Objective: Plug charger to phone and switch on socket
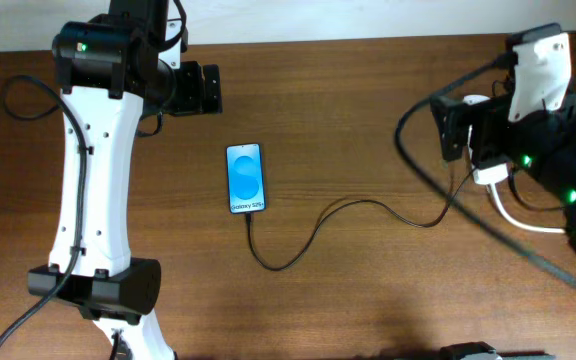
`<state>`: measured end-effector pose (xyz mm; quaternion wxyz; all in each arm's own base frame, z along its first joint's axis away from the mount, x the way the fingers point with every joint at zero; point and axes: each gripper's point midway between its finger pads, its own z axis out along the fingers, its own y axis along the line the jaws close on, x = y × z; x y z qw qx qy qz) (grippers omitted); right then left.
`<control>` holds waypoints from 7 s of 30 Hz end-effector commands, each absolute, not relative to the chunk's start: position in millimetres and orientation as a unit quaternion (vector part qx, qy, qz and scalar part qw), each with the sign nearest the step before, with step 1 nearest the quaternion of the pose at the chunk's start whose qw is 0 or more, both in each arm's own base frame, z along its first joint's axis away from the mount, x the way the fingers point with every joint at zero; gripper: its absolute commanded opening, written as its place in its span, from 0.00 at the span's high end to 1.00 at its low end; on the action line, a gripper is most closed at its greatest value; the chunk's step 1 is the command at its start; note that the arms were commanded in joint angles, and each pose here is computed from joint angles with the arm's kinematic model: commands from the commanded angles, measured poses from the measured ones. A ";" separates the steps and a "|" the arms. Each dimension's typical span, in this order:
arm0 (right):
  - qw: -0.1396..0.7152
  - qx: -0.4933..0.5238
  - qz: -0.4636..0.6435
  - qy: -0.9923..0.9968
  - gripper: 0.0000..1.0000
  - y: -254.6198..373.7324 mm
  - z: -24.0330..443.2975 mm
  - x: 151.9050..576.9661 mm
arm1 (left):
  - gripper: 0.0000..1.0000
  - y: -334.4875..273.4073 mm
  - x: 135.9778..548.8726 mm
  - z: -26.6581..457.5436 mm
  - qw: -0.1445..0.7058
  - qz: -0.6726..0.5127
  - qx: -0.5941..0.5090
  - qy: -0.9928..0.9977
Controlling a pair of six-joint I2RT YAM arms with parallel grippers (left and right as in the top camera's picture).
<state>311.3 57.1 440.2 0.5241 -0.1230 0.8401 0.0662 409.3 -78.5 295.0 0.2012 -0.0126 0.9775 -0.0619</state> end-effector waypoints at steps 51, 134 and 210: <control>0.695 -0.120 0.033 0.708 0.02 45.5 167.1 242.1 | 0.01 -76.0 406.7 305.8 0.217 -0.059 -0.013 0.974; 0.682 -0.121 0.034 0.721 0.02 45.3 158.2 241.7 | 0.01 -77.7 276.7 174.0 0.677 -0.002 0.253 0.691; 0.682 -0.121 0.034 0.721 0.02 45.3 158.2 241.7 | 0.01 -21.7 244.3 160.7 0.681 0.074 0.182 0.705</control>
